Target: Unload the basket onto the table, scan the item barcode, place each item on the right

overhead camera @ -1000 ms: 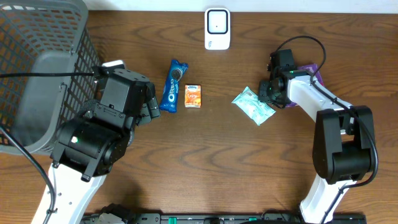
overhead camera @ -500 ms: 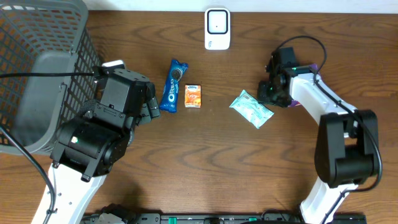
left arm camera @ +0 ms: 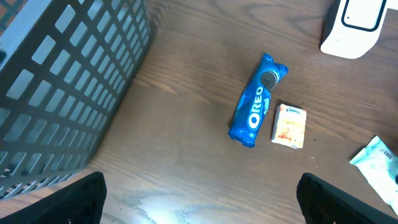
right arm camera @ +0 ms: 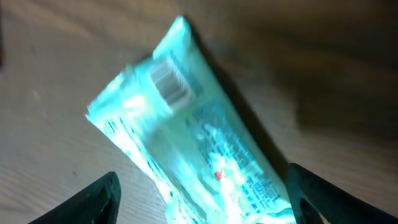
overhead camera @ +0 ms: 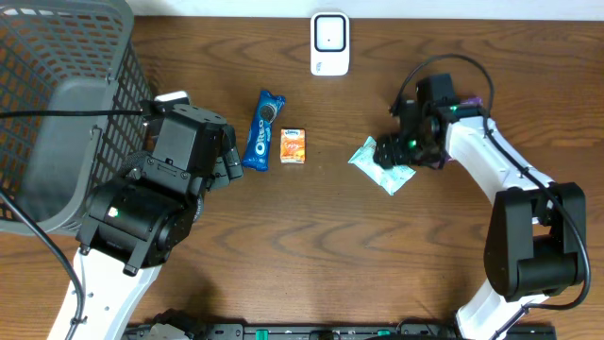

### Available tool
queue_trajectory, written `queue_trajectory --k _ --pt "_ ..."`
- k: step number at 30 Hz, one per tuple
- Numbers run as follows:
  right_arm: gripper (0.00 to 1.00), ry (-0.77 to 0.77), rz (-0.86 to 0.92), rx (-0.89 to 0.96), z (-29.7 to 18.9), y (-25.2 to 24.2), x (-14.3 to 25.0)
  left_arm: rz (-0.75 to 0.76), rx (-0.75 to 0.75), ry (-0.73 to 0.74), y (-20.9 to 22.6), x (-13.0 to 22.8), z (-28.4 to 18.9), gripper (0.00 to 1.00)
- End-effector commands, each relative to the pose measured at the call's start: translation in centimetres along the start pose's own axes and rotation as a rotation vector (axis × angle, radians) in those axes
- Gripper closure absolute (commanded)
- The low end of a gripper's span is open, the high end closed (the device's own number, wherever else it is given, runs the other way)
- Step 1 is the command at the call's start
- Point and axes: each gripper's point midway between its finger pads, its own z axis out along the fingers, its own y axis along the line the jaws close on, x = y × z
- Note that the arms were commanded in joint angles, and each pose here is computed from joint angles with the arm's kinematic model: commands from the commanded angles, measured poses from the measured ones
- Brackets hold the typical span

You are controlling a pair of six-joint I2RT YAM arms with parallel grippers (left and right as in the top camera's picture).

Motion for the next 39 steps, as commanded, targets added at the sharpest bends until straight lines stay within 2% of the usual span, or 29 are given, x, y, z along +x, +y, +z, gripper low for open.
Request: queue_trajectory --k 1,3,11,14,16,17,18,23,26,29,34,39 --pt "0.2 0.017 -0.076 -0.02 0.8 0.2 1.4 0.004 -0.011 -0.009 0.3 -0.3 -0.1 0.02" --pt "0.23 0.006 -0.079 -0.019 1.3 0.0 1.5 0.004 -0.011 -0.008 0.3 -0.2 -0.1 0.02" --pt "0.5 -0.024 -0.069 -0.018 2.2 -0.2 1.5 0.004 -0.011 -0.009 0.3 -0.3 -0.1 0.02" --pt "0.65 -0.028 -0.038 -0.022 2.2 -0.2 1.4 0.004 -0.011 -0.009 0.3 -0.3 -0.1 0.02" --pt "0.85 -0.028 0.003 -0.022 2.2 -0.2 1.4 0.004 -0.011 -0.009 0.3 -0.3 -0.1 0.02" --pt "0.89 -0.028 0.027 -0.022 2.2 -0.2 1.4 0.004 -0.011 -0.009 0.3 -0.3 -0.1 0.02" --pt "0.98 -0.031 0.051 -0.023 2.2 -0.2 1.3 0.004 -0.011 -0.009 0.3 -0.3 -0.1 0.02" --pt "0.99 -0.092 0.317 0.004 2.1 -0.9 -0.1 0.004 -0.011 -0.009 0.3 -0.3 -0.1 0.02" --pt "0.99 -0.18 0.516 0.012 1.9 -1.5 -2.1 0.004 -0.011 -0.009 0.3 -0.3 -0.1 0.02" --pt "0.99 -0.253 0.63 0.005 1.5 -2.0 -3.6 0.004 -0.011 -0.009 0.3 -0.3 -0.1 0.02" --pt "0.99 -0.33 0.691 0.005 0.7 -2.5 -5.5 0.004 -0.011 -0.009 0.3 -0.3 -0.1 0.02" --pt "0.93 -0.357 0.711 0.166 -0.1 -5.1 -5.1 0.004 -0.011 -0.009 0.3 -0.3 -0.1 0.02"
